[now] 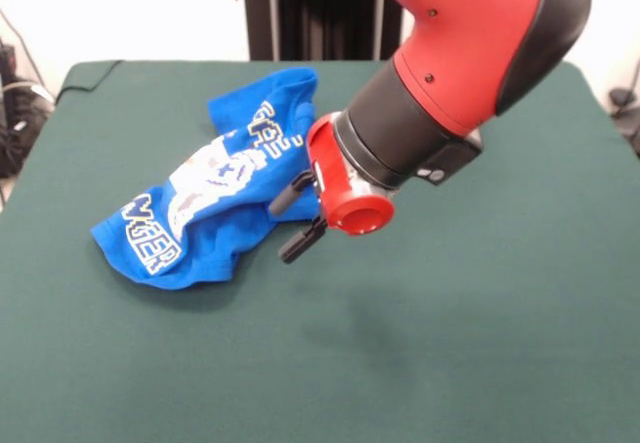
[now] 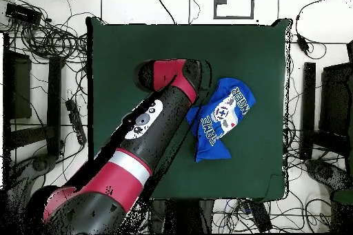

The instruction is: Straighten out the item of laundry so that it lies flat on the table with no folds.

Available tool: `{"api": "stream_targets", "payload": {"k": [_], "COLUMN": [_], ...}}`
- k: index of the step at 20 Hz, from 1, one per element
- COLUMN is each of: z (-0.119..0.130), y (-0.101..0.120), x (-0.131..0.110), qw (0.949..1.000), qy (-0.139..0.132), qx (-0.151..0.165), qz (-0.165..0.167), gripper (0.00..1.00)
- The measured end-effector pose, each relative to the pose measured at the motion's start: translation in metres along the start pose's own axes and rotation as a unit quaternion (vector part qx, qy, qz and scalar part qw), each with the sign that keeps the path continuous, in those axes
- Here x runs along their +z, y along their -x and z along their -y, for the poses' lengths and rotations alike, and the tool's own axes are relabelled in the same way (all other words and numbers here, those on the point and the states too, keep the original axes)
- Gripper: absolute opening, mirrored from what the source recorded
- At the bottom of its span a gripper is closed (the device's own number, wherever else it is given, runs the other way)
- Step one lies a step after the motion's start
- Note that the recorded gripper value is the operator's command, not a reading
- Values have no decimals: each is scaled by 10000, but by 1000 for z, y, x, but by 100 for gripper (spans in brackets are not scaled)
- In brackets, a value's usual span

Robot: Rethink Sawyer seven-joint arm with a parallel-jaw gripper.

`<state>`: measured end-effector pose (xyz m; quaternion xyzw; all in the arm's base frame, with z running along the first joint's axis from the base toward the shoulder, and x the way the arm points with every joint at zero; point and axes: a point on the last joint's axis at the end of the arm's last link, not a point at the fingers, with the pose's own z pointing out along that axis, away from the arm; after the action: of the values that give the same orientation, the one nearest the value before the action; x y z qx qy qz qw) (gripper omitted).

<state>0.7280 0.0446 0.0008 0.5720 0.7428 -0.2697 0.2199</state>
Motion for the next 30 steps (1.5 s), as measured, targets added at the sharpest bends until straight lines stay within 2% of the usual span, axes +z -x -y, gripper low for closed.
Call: {"api": "stream_targets", "payload": {"k": [9, 30], "z": [-1, 8], "y": [-2, -21], "x": [3, 28], "qw": [10000, 9999], "qy": [68, -69], "qx": [-15, -132], "qz": [10, -26], "gripper": [100, 100]}}
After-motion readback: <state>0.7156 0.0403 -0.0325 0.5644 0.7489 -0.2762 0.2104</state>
